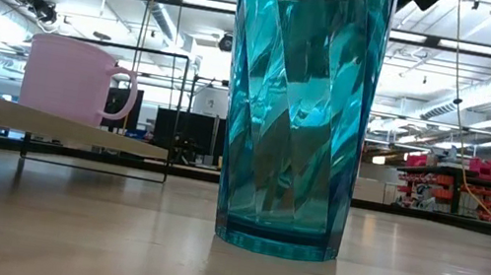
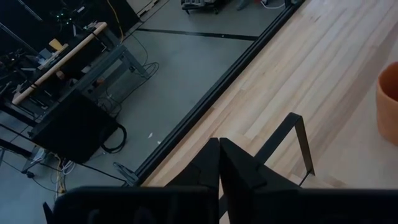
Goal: Stack small to large cups/mugs on shelf
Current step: Put the orange mug on the shelf
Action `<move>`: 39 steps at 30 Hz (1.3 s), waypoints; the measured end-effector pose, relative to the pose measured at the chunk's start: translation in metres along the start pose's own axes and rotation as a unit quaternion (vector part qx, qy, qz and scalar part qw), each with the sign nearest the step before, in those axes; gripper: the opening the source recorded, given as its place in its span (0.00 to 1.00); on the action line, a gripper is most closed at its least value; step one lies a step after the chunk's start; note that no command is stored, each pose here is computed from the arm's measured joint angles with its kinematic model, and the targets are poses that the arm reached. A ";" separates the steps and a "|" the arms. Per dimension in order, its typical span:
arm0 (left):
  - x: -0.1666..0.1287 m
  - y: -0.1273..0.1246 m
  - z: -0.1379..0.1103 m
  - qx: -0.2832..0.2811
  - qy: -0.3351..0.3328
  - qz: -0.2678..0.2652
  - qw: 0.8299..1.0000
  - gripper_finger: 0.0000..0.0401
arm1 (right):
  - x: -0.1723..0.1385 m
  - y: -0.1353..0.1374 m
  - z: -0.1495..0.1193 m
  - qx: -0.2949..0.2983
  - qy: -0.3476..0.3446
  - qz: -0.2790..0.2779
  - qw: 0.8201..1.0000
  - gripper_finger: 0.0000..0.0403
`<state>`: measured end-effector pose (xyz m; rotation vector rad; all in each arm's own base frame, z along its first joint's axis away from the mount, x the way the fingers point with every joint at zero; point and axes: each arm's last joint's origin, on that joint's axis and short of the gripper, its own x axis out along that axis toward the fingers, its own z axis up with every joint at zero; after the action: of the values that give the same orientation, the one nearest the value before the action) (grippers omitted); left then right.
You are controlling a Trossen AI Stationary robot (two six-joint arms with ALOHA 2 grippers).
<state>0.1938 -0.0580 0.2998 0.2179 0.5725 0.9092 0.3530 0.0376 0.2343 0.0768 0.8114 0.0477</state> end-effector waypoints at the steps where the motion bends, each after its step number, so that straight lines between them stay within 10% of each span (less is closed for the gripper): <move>1: 0.000 0.000 0.000 0.000 0.000 0.000 1.000 0.04 | 0.000 -0.001 0.000 0.001 0.000 0.000 1.000 0.00; 39: 0.000 0.000 0.000 0.003 0.002 0.000 1.000 0.05 | 0.032 0.000 -0.035 0.034 0.140 -0.056 0.988 0.00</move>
<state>0.1935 -0.0578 0.2997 0.2221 0.5784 0.9078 0.3496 0.0419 0.1868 0.0896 1.0976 -0.0770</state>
